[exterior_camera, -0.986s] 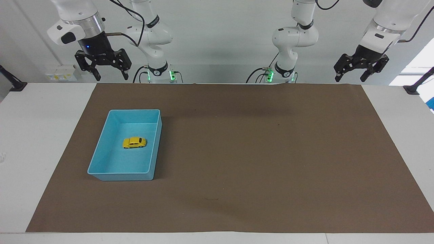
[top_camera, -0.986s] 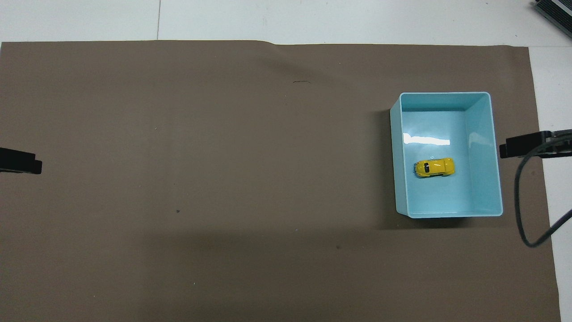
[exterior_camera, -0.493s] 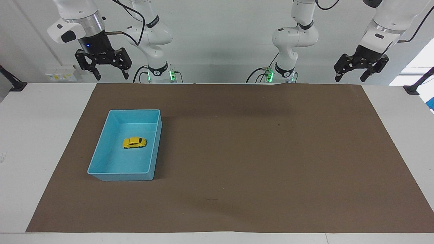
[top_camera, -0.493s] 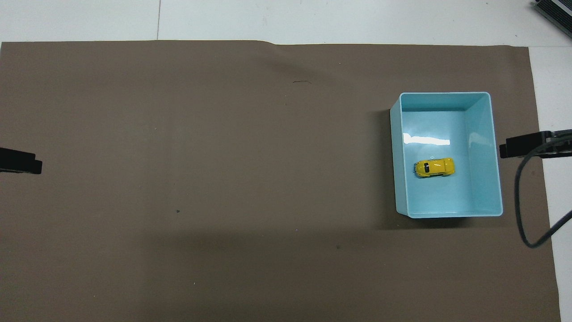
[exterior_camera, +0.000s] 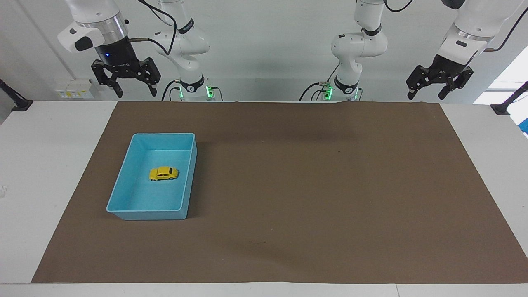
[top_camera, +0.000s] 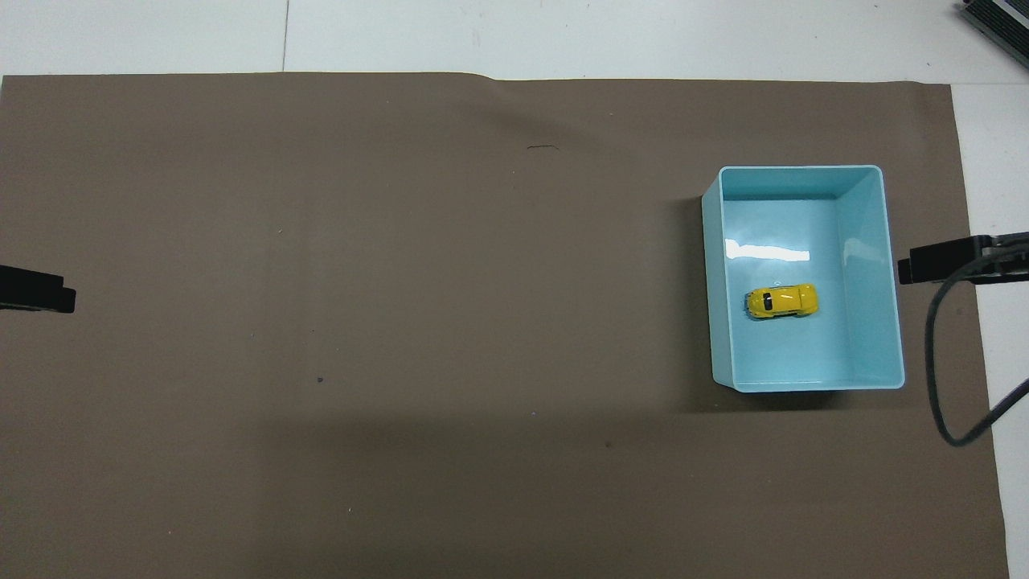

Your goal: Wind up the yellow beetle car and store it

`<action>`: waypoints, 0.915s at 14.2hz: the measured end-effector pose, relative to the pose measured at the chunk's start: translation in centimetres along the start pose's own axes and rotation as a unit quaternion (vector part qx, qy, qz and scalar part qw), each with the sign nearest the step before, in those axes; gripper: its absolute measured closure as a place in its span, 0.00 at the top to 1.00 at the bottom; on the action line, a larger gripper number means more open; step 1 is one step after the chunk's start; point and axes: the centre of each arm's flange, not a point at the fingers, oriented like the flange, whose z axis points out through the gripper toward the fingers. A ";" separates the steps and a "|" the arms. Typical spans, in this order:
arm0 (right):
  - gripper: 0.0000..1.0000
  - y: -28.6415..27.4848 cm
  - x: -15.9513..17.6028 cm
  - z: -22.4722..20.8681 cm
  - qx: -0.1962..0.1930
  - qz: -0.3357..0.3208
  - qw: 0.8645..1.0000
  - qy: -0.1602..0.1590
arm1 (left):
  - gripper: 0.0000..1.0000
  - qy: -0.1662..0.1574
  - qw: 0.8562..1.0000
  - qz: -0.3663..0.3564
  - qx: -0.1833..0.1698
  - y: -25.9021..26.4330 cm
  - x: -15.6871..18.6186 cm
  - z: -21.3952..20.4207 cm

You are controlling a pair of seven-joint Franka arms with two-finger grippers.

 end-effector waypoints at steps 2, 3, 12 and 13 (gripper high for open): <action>1.00 0.0 0.0 0.0 0.000 0.000 1.000 0.000 | 1.00 0.000 1.000 0.000 0.000 0.0 0.0 0.0; 1.00 0.0 0.0 0.0 0.000 0.000 1.000 0.000 | 1.00 0.000 1.000 0.000 0.000 0.0 0.0 0.0; 1.00 0.1 -0.2 -0.2 0.000 0.001 1.000 0.000 | 1.00 0.000 1.000 0.000 0.000 0.0 0.0 0.0; 1.00 0.1 -0.2 -0.2 0.000 0.001 1.000 0.000 | 1.00 0.000 1.000 0.000 0.000 0.0 0.0 0.0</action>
